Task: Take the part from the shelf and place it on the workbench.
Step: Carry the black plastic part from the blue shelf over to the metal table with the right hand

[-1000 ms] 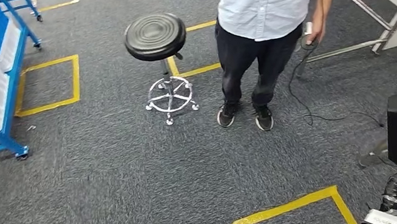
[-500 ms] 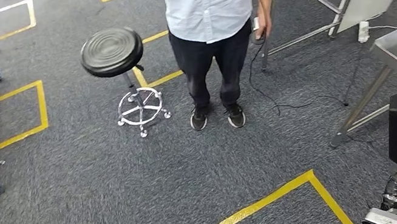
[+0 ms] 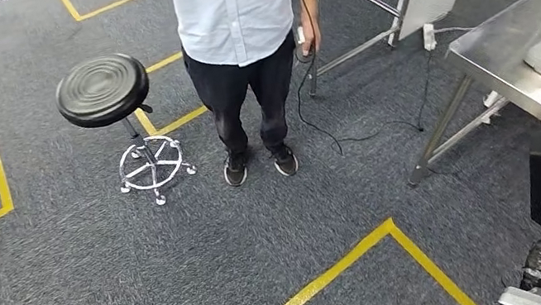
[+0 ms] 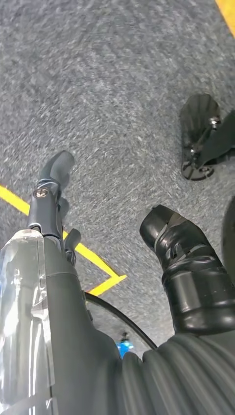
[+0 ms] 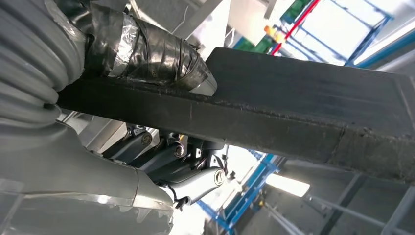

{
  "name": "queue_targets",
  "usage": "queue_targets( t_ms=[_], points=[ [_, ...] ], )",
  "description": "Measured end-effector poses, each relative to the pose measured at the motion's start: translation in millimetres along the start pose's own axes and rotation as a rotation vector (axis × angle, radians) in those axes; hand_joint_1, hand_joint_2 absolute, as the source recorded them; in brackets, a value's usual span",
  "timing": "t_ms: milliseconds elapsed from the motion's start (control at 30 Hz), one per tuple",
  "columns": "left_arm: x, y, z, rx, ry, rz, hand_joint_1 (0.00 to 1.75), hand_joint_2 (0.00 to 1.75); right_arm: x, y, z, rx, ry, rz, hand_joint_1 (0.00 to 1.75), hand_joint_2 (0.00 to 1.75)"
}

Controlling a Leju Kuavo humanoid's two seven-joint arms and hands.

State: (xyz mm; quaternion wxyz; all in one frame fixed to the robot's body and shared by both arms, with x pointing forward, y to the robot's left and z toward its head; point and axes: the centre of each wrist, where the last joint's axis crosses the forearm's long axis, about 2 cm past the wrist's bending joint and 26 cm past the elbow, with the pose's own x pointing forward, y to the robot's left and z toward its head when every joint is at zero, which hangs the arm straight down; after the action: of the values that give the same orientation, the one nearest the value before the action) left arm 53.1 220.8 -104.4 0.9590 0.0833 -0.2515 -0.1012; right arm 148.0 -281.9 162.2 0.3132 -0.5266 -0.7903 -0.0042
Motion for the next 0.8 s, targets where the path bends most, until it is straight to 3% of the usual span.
queue_targets(
  t_ms=[800],
  points=[
    [-0.5, 0.5, 0.0, -0.002, -0.003, -0.003, 0.00, 1.75, -0.2, 0.5, -0.6, -0.003, 0.009, 0.001, 1.75, 1.75]
  ],
)
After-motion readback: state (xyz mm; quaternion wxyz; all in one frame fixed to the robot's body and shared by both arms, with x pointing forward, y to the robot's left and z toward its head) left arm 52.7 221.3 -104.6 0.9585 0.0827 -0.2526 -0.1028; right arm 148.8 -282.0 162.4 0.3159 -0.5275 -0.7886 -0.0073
